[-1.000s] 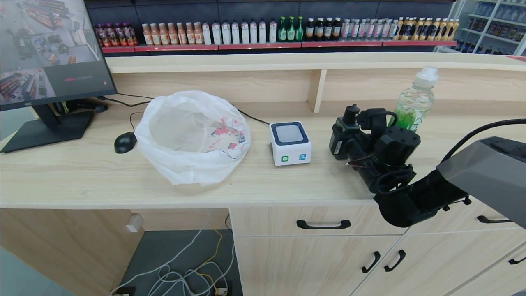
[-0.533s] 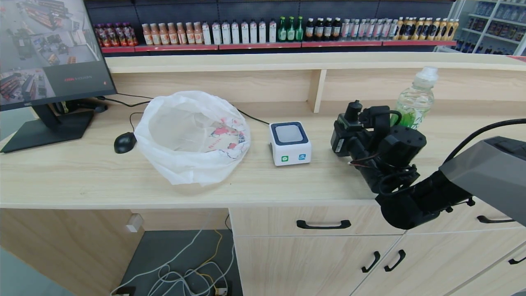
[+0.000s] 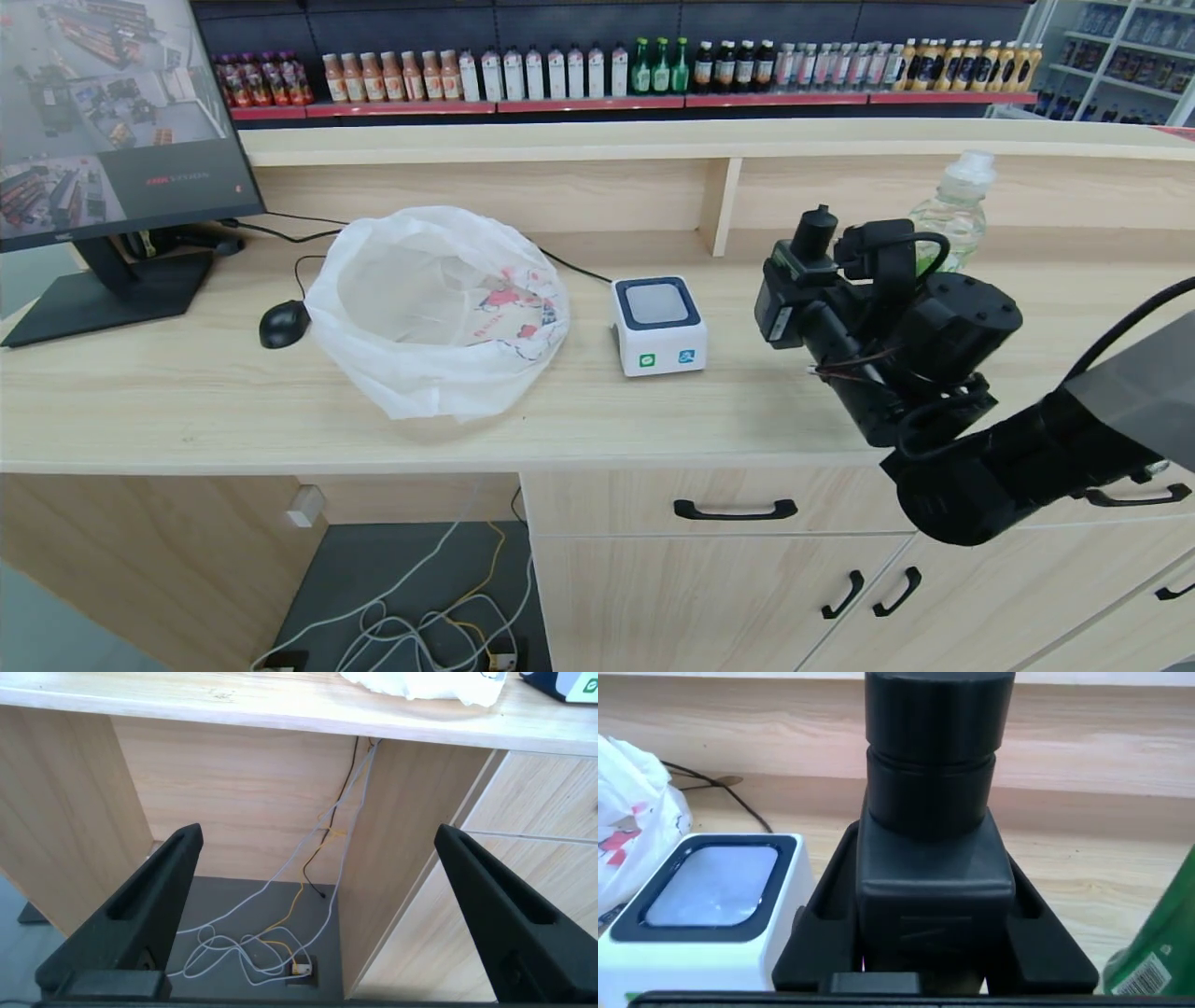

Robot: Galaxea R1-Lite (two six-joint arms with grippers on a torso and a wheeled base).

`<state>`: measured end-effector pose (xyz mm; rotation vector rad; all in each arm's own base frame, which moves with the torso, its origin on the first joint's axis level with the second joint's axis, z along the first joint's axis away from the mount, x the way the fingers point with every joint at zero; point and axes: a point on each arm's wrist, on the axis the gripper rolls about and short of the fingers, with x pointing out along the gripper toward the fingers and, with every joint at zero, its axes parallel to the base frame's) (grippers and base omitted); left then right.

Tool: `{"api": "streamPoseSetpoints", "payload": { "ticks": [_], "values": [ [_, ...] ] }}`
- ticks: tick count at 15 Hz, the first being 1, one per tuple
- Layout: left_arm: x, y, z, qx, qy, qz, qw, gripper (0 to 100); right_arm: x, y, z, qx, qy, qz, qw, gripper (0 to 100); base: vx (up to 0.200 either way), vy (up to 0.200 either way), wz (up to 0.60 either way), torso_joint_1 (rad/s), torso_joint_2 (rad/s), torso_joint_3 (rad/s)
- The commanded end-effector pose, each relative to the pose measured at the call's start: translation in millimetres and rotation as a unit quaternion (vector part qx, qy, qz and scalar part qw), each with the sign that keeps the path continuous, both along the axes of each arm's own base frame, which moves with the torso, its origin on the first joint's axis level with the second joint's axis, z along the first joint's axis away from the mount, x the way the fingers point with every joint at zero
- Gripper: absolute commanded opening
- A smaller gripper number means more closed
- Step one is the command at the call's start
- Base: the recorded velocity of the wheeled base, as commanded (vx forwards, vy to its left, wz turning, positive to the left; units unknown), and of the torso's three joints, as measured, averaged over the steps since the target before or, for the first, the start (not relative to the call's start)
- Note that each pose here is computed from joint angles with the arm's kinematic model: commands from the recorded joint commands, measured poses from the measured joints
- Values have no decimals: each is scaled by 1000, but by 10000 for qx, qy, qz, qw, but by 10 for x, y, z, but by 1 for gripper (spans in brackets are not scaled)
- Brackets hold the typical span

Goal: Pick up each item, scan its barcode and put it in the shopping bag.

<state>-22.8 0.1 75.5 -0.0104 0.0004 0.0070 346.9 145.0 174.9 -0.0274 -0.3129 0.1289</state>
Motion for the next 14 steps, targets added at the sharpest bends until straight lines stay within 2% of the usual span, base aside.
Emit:
{"api": "streamPoseSetpoints", "payload": {
  "ticks": [1,5,8,10,14],
  "values": [
    [0,0,0,-2,-2,3,10000,100,-340,-70,172,39,-71,82,9999,0,0,0,0,0,0,0],
    [0,0,0,-2,-2,3,10000,100,-1069,-377,200,-88,167,90,9998,0,0,0,0,0,0,0],
    [0,0,0,-2,-2,3,10000,100,-1368,-439,175,-164,233,264,9992,0,0,0,0,0,0,0],
    [0,0,0,-2,-2,3,10000,100,-1475,-454,131,-147,323,382,9986,0,0,0,0,0,0,0],
    [0,0,0,-2,-2,3,10000,100,-1529,-441,187,291,257,940,9948,0,0,0,0,0,0,0]
  ]
}}
